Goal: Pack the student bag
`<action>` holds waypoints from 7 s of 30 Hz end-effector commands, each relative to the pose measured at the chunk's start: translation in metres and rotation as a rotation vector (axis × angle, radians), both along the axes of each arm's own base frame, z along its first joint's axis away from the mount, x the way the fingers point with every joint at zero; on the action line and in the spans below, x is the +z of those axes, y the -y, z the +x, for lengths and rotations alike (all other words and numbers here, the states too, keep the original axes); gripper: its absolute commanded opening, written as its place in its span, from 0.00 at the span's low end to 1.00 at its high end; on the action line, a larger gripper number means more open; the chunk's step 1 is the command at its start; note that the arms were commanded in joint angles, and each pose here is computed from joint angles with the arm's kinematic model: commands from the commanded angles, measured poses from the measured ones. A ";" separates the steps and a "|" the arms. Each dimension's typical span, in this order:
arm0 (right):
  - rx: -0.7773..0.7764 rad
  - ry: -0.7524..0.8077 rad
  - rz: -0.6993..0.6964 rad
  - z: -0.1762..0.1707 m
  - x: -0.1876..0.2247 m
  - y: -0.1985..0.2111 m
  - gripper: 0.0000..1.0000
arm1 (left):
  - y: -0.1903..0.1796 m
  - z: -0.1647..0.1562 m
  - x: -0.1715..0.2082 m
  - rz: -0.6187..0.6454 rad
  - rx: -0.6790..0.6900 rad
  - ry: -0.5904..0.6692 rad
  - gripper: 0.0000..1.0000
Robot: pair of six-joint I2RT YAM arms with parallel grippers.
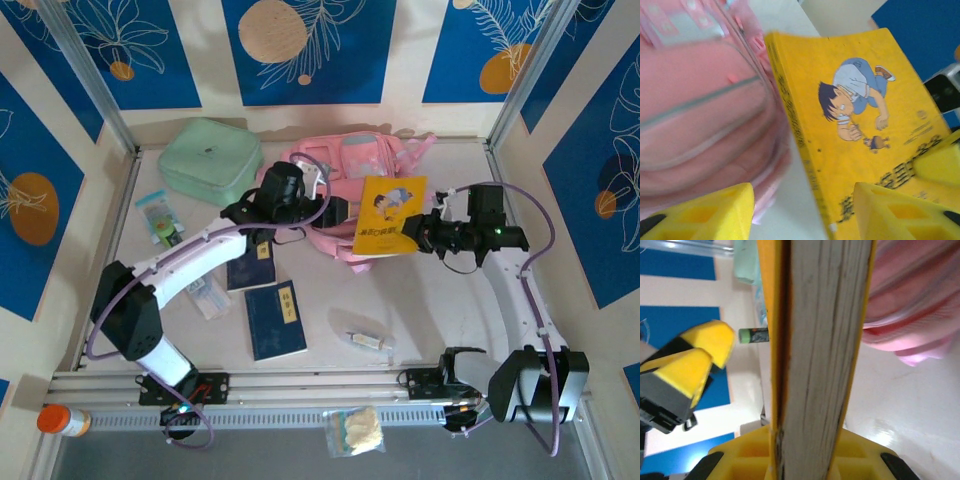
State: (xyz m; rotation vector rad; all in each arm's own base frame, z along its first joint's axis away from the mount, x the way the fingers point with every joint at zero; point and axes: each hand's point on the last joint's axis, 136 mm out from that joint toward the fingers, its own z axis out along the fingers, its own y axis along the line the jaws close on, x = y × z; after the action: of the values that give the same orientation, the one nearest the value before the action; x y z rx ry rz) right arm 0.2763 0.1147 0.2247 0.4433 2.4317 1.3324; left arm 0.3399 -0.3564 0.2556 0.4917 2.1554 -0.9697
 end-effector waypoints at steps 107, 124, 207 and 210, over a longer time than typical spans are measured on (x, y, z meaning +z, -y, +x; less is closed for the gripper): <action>0.140 -0.006 -0.125 0.130 -0.123 -0.085 0.41 | 0.008 0.095 0.064 0.522 -0.103 0.541 0.00; 0.024 -0.263 -0.319 0.045 -0.149 -0.067 0.00 | 0.015 0.087 0.056 0.467 -0.131 0.500 0.00; 0.485 -0.111 -0.496 -0.110 -0.143 -0.209 0.56 | -0.212 -0.175 -0.184 0.235 0.523 -0.548 0.63; 0.459 -0.092 -0.485 -0.104 -0.149 -0.216 0.56 | -0.214 -0.178 -0.196 0.249 0.524 -0.563 0.63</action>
State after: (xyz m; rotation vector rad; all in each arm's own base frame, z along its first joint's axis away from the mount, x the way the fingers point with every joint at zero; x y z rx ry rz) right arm 0.1615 0.3186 0.0711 -0.2388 2.9720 0.7870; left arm 0.1617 -0.1406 0.0650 -0.2260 2.7202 -0.5499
